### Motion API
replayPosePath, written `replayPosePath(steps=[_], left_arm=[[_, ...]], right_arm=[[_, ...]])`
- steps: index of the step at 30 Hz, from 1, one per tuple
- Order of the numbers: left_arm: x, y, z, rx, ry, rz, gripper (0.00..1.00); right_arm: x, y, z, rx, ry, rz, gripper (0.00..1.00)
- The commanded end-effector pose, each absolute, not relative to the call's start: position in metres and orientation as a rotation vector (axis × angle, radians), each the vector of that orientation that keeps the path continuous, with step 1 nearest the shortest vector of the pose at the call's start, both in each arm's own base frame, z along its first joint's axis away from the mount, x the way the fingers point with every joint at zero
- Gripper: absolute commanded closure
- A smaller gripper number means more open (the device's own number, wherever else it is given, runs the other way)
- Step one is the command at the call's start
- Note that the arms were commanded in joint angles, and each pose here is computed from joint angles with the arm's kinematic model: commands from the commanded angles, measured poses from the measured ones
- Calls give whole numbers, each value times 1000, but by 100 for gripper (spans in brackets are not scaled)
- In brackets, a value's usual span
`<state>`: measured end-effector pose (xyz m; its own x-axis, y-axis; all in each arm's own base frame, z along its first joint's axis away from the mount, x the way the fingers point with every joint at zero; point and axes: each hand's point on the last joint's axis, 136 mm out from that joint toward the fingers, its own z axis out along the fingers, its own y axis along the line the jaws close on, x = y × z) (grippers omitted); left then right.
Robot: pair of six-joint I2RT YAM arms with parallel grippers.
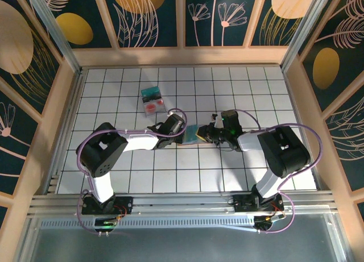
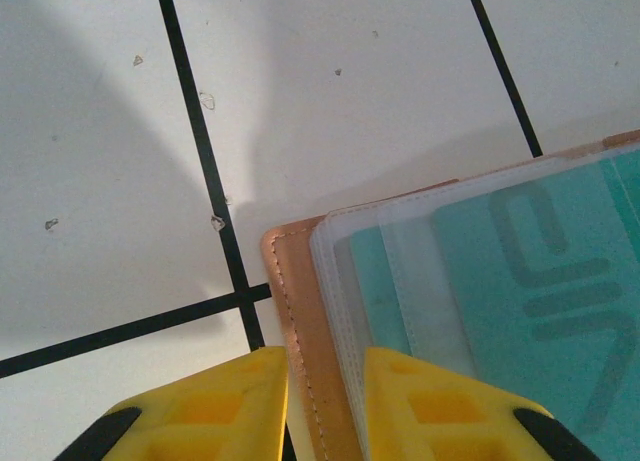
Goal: Take the credit cards out of the card holder
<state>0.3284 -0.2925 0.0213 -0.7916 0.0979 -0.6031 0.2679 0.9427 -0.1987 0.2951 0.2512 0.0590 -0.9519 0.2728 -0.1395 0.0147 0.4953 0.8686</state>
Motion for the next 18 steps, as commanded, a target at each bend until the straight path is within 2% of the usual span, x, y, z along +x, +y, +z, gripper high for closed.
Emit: replayPosePath(steps=[1, 6, 12, 18], left_arm=[[307, -271, -8, 312, 2599, -239, 75], [307, -270, -7, 307, 2602, -228, 77], [309, -268, -2, 296, 2591, -224, 76], [321, -277, 28, 299, 2519, -257, 66]], right_arm=[[298, 255, 69, 221, 2427, 1503, 86], [297, 253, 65, 243, 2436, 1502, 100], [300, 243, 62, 257, 2469, 1413, 100], [301, 235, 49, 270, 2569, 1254, 100]])
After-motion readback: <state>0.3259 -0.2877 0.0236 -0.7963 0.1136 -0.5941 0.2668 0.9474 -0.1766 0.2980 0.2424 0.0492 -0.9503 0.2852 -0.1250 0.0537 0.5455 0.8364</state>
